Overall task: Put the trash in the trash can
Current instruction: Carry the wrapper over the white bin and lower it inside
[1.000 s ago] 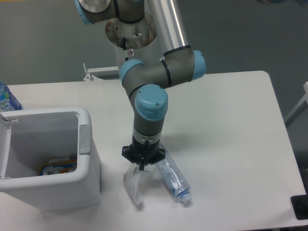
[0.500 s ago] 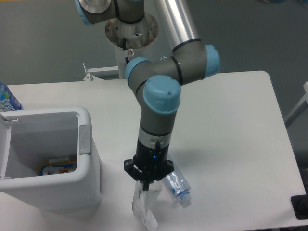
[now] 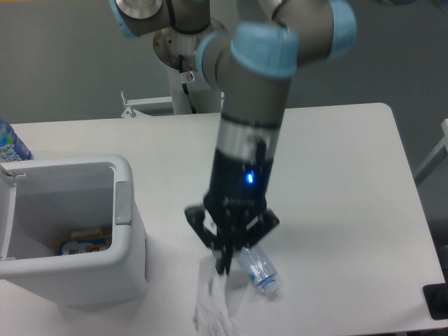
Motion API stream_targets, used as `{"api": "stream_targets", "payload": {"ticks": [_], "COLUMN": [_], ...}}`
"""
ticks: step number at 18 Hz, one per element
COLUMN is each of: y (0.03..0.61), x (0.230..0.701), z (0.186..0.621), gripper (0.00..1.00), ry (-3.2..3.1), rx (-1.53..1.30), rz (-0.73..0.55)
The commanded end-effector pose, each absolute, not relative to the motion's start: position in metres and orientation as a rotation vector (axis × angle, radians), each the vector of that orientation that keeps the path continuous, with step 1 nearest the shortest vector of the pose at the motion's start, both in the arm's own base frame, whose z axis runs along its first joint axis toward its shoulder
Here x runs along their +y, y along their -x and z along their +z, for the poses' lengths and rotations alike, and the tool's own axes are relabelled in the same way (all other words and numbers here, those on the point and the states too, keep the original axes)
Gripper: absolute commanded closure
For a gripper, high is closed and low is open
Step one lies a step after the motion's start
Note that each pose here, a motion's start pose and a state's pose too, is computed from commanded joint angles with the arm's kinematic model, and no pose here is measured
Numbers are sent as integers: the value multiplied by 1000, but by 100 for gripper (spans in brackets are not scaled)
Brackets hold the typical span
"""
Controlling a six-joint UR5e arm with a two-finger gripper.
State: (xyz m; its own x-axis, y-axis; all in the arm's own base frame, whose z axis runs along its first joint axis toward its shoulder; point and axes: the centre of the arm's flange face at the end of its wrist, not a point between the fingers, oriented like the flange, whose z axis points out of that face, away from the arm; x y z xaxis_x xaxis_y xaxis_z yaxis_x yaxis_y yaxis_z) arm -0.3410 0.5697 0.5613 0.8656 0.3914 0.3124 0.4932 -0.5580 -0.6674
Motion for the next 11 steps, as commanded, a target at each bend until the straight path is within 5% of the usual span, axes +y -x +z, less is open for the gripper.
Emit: {"api": "stream_targets", "payload": {"ticks": [11], "y": [211], "x": [577], "z": [563], "gripper": [100], "ry": [2290], "rx": [-412], "rz": [-273]}}
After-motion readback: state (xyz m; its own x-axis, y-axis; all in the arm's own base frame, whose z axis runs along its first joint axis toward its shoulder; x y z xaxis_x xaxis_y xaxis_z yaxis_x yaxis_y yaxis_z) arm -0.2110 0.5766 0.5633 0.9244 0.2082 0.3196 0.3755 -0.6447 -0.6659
